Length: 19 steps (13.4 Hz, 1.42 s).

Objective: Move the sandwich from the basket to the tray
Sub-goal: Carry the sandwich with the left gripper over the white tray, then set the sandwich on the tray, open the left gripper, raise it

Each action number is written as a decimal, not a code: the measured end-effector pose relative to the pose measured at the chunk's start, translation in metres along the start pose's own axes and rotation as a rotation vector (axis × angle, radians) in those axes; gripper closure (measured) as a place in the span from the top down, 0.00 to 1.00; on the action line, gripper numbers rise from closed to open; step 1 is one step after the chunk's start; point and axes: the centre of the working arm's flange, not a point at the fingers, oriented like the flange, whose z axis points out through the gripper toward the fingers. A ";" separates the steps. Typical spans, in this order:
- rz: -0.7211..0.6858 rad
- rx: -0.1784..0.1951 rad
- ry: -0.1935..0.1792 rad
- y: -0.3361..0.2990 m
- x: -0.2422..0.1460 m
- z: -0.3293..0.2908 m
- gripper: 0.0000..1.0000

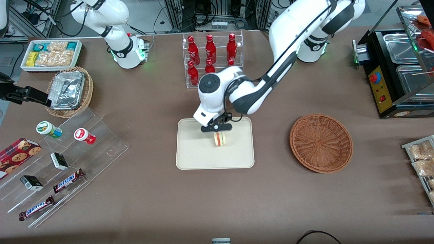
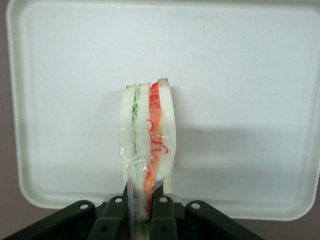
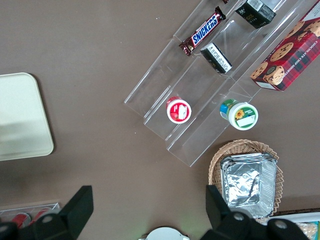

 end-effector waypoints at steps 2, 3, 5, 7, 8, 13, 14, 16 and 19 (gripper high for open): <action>0.026 -0.016 0.036 0.005 0.003 0.014 0.15; 0.034 -0.028 0.048 0.008 0.002 0.017 0.15; 0.051 -0.048 0.067 0.015 0.000 0.019 0.15; 0.063 -0.048 0.081 0.017 -0.001 0.019 0.31; 0.063 -0.043 0.083 0.017 0.000 0.018 0.42; -0.032 0.069 0.064 -0.019 0.033 -0.049 0.95; -0.073 0.084 0.064 -0.037 0.043 -0.086 1.00; -0.141 0.138 0.073 -0.081 0.056 -0.161 1.00; -0.140 0.201 0.050 -0.143 0.059 -0.236 1.00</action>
